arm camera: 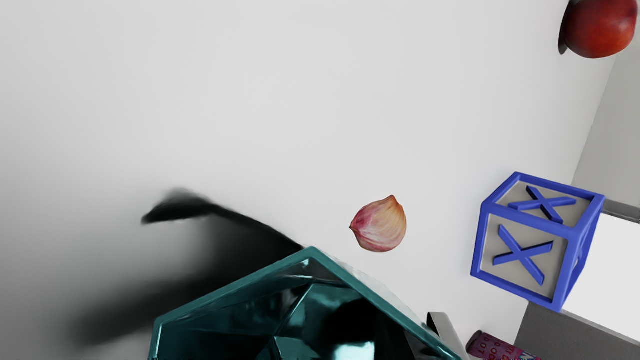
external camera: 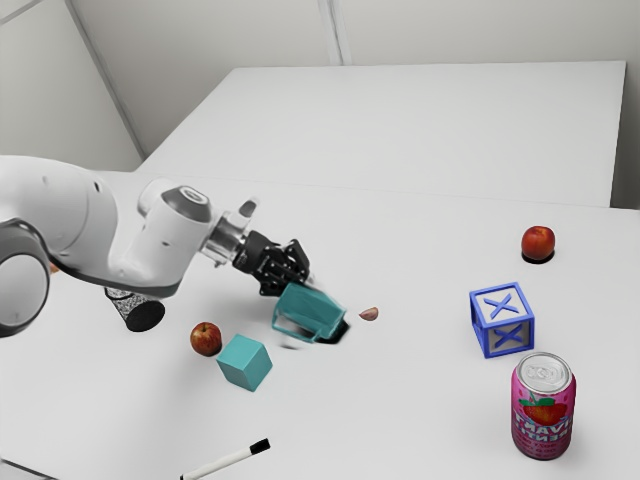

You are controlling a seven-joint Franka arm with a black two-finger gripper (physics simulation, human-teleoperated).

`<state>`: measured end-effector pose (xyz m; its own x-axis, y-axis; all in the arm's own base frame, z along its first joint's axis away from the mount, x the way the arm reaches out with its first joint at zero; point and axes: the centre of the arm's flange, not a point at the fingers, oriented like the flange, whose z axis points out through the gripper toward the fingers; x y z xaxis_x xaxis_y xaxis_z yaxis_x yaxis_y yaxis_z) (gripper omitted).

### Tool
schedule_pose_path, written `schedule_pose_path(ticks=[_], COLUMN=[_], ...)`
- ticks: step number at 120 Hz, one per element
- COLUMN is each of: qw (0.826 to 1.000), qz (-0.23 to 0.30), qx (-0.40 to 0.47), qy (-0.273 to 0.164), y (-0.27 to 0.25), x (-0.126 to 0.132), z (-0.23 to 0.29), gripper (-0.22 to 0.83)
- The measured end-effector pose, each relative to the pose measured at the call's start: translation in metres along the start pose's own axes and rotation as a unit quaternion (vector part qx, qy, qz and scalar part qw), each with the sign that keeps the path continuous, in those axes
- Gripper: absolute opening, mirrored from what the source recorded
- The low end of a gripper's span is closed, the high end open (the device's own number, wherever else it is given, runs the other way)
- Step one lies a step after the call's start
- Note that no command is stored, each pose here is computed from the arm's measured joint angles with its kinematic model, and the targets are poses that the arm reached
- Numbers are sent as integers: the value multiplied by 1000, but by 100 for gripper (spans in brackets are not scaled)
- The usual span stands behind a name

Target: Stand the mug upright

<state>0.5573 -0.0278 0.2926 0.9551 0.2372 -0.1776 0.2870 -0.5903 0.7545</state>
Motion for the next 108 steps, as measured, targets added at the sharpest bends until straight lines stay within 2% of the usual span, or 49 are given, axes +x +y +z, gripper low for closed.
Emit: schedule_pose_path(ticks=[31, 54, 86, 108], qw=[1000, 994, 965, 941], qz=[25, 77, 119, 131], qx=[13, 83, 228, 307], qy=[9, 4, -45, -52], y=[13, 36, 49, 56], x=[-3, -9, -22, -22], z=[-24, -57, -42, -42], gripper=[-14, -14, -14, -14])
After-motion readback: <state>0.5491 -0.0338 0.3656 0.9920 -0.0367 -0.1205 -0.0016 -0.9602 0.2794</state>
